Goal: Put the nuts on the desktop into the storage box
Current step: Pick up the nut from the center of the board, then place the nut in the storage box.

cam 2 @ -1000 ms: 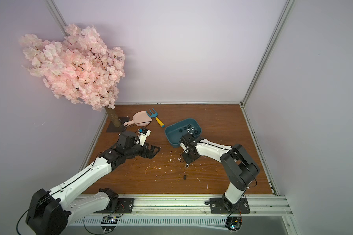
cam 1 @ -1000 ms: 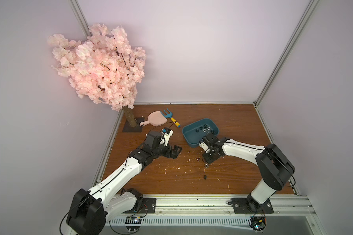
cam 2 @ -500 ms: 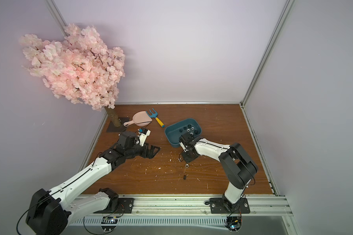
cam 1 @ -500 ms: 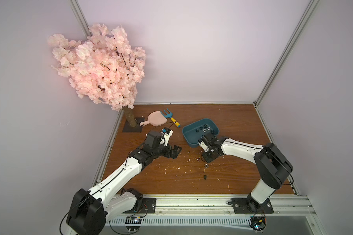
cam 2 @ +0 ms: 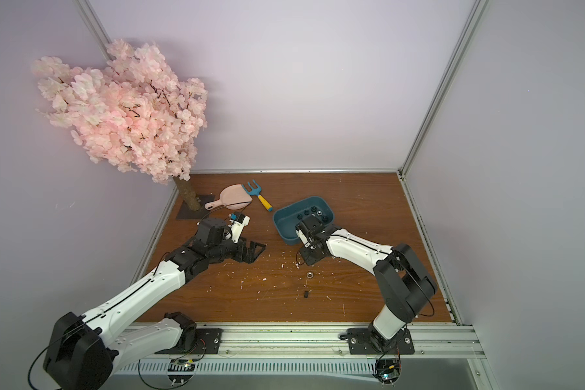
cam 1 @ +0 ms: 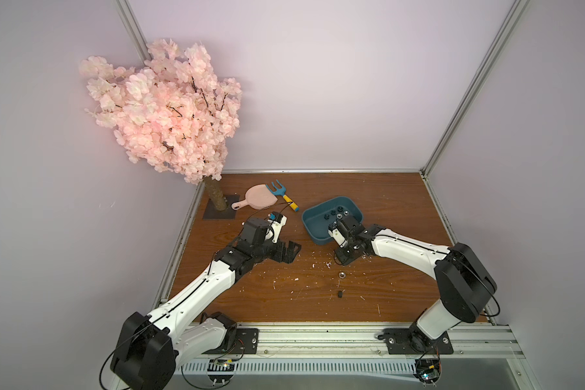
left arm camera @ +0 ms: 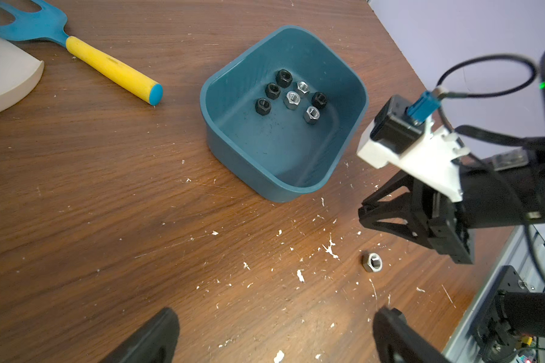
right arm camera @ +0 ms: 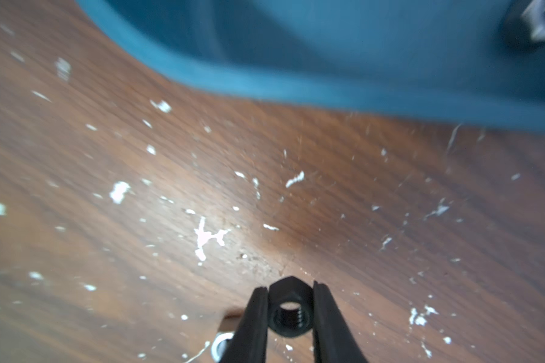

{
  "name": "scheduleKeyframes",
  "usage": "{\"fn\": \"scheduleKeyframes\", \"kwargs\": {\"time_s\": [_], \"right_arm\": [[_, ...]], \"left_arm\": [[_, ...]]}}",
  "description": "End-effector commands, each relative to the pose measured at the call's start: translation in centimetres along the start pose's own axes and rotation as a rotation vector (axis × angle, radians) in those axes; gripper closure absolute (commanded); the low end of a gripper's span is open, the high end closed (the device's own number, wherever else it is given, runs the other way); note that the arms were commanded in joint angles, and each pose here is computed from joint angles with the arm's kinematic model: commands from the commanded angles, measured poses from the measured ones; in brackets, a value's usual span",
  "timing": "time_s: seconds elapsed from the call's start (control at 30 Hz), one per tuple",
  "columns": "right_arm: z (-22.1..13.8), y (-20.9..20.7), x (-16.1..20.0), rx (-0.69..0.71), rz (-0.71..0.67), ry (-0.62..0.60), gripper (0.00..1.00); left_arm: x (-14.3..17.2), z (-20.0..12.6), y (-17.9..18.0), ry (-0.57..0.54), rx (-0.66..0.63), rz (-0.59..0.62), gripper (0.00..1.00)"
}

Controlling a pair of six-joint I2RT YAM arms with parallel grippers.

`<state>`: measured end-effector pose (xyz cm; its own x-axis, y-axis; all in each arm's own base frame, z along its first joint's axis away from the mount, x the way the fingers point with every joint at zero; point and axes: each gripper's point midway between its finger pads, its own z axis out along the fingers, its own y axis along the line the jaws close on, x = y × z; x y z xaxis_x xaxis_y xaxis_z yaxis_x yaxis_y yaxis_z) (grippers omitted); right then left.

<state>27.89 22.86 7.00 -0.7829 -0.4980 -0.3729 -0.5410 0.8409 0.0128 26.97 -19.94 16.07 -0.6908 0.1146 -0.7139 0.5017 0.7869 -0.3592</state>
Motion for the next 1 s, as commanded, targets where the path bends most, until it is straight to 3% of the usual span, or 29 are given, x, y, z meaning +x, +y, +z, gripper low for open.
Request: {"fn": "scheduleKeyframes", "kwargs": {"time_s": [0.0, 0.47, 0.73, 0.97], "right_arm": [[-2.7, 0.5, -2.4, -0.044, -0.007, -0.085, 0.82], [-6.1, -2.4, -9.2, 0.018, 0.052, -0.252, 0.83], [-5.1, -3.3, -12.6, 0.040, 0.065, -0.246, 0.83], [-1.7, -5.5, -14.1, 0.079, 0.101, -0.211, 0.82]], "left_arm": [[0.3, 0.2, -0.6, 0.013, 0.024, 0.016, 0.01], [0.1, 0.3, -0.9, 0.018, 0.026, 0.025, 0.01], [0.4, 0.4, -0.5, 0.028, 0.010, 0.029, 0.01], [0.7, 0.6, -0.3, 0.042, 0.000, 0.029, 0.01]]}}
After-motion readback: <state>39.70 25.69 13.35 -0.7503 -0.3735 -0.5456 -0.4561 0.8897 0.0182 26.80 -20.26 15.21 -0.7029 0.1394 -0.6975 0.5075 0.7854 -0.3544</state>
